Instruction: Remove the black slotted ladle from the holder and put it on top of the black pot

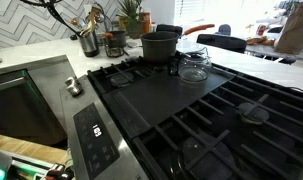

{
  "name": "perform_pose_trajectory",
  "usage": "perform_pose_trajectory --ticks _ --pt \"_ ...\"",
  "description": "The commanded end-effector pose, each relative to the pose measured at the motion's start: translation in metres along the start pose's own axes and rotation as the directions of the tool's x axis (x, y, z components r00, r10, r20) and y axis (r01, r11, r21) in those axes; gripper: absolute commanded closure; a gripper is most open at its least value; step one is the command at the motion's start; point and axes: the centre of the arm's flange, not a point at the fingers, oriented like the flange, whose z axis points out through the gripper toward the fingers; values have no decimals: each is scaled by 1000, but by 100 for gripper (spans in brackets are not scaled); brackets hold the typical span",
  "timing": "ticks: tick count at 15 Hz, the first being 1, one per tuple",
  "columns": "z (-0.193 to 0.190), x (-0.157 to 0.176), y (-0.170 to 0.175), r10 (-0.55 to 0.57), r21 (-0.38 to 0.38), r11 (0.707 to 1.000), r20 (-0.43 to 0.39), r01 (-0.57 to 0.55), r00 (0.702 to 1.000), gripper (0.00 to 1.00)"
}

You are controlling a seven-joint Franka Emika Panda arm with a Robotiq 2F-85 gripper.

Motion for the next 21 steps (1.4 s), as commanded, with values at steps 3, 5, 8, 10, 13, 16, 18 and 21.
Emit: perform_pose_trajectory --ticks 3,5,8,10,13,16,18,21 --pt "-3 2 2 33 28 999 0 -33 999 88" --pt "-5 2 0 65 27 998 6 -65 998 96" --pt "-7 0 -3 102 16 995 7 -102 995 96" --pt "-11 0 -6 110 13 994 -5 -110 994 98" --pt "-21 0 -14 119 11 993 -26 -118 993 98" --pt "-34 1 -25 120 11 993 -50 -119 992 98" --pt "-41 0 -34 112 5 994 -63 -112 992 98" --pt "-47 -2 -49 108 -17 994 -79 -110 991 98"
